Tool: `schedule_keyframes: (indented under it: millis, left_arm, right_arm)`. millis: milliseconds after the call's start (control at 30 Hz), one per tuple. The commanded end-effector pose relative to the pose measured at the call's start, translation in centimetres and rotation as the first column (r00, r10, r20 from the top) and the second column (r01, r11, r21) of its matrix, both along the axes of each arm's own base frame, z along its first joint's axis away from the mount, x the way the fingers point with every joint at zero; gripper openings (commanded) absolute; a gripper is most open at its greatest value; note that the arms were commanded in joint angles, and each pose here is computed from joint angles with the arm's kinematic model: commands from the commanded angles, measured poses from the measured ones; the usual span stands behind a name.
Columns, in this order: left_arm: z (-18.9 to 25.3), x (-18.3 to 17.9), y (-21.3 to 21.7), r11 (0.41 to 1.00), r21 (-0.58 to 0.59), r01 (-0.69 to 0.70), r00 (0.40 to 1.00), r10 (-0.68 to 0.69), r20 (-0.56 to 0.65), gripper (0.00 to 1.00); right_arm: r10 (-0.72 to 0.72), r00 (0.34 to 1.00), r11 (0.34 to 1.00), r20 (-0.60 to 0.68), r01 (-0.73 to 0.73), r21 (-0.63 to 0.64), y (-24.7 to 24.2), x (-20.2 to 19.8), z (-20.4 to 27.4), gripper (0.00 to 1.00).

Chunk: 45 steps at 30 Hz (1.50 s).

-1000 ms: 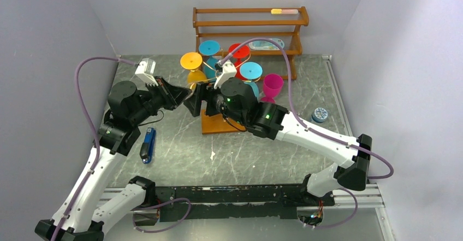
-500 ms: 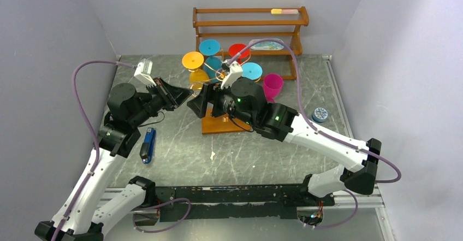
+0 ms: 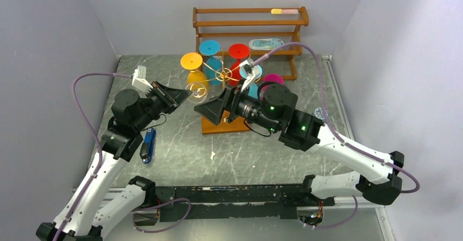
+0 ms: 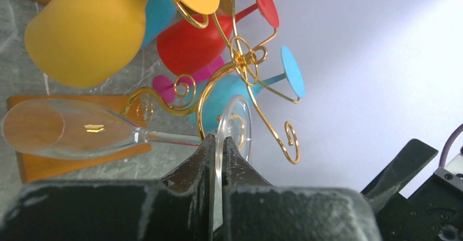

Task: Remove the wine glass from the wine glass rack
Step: Pick up the wine glass from the wine rack.

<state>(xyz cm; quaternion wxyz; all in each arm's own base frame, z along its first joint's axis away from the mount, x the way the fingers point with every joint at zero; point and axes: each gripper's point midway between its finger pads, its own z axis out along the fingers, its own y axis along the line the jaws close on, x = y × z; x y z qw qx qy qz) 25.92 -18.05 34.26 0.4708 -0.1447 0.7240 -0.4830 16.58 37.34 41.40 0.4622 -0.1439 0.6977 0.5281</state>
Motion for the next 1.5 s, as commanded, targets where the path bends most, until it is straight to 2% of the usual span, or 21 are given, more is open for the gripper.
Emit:
schedule_keyframes:
  millis: [0, 100, 233, 333, 500, 633, 767, 867, 967, 1200, 1467]
  left_arm:
    - [1.8, 0.1, 1.0, 0.993, -0.09, -0.074, 0.996, 0.077, 0.032, 0.05]
    - [2.8, -0.1, 1.5, 0.985, -0.14, -0.096, 0.994, 0.103, 0.038, 0.05]
    - [2.9, 0.0, 2.0, 0.97, -0.202, -0.133, 0.99, 0.141, 0.024, 0.05]
    - [2.6, 0.5, 2.2, 0.967, -0.203, -0.156, 0.987, 0.161, 0.004, 0.05]
    - [2.8, 1.2, 2.3, 0.951, -0.255, -0.178, 0.983, 0.185, 0.006, 0.05]
    - [3.3, 1.5, 1.8, 0.946, -0.285, -0.152, 0.986, 0.164, 0.018, 0.05]
    - [3.1, 1.8, 1.0, 0.957, -0.266, -0.12, 0.992, 0.129, 0.017, 0.05]
    - [3.8, 1.6, 0.9, 0.951, -0.295, -0.098, 0.991, 0.121, 0.061, 0.05]
    - [3.3, 1.7, 0.9, 0.944, -0.315, -0.097, 0.992, 0.119, 0.05, 0.05]
    - [3.7, 2.0, -0.3, 0.954, -0.296, -0.046, 0.994, 0.072, 0.077, 0.05]
    - [3.7, 1.5, -1.3, 0.955, -0.297, -0.009, 0.995, 0.038, 0.089, 0.05]
  right_arm:
    - [0.07, 0.997, 0.997, 0.045, -0.072, 0.041, -0.4, -1.6, 1.6, 0.83]
    - [0.05, 0.998, 0.997, 0.034, -0.052, 0.06, -1.4, -1.7, 1.1, 0.83]
    - [-0.173, 0.983, 0.977, -0.056, 0.178, 0.12, -4.8, 0.9, -0.5, 0.83]
    - [-0.226, 0.972, 0.959, -0.065, 0.233, 0.162, -6.6, 1.1, -0.7, 0.83]
    - [-0.275, 0.959, 0.948, -0.073, 0.283, 0.147, -8.5, 1.2, -0.9, 0.83]
    - [-0.348, 0.932, 0.931, -0.104, 0.357, 0.081, -10.0, 1.7, -2.7, 0.83]
    - [-0.362, 0.925, 0.923, -0.114, 0.373, 0.092, -11.1, 1.5, -3.2, 0.84]
    - [-0.382, 0.915, 0.909, -0.129, 0.397, 0.125, -11.5, 1.7, -4.1, 0.85]
    - [-0.409, 0.895, 0.893, -0.175, 0.433, 0.125, -12.0, 2.0, -5.3, 0.85]
    - [-0.456, 0.882, 0.883, -0.124, 0.465, 0.062, -12.9, 2.5, -5.0, 0.86]
    - [-0.465, 0.878, 0.87, -0.114, 0.477, 0.124, -14.7, 2.0, -4.1, 0.88]
